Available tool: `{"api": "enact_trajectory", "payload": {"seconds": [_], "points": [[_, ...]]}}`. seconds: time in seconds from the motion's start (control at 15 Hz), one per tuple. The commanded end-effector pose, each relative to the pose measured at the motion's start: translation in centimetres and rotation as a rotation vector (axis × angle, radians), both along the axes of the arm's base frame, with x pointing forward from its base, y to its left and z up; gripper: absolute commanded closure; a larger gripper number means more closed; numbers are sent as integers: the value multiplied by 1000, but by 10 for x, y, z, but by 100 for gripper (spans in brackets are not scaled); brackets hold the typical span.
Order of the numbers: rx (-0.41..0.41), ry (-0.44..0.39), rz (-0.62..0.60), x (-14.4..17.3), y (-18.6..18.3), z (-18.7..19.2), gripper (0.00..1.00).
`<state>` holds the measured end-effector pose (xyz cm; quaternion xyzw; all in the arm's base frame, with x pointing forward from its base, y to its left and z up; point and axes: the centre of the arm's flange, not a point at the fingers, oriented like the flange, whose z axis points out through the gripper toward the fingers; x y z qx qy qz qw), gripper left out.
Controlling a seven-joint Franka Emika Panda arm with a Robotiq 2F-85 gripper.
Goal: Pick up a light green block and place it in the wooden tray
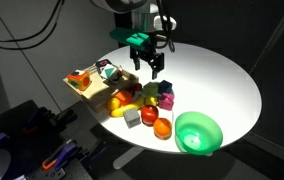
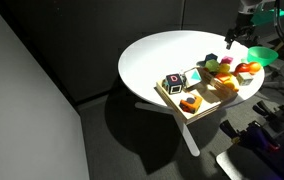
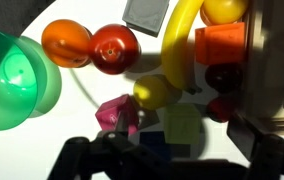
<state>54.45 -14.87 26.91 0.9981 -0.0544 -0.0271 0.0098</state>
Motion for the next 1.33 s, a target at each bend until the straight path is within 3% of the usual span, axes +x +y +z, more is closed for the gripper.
{"api": "enact_trajectory", "payload": {"seconds": [0.0, 0.8, 0.87, 1.27], "points": [[-21, 11, 26, 27, 11, -16, 0], [-65, 25, 1, 80, 50, -60, 0], [-38, 29, 14, 65, 50, -58, 0], [-37, 35, 15, 65, 51, -63, 0]]}}
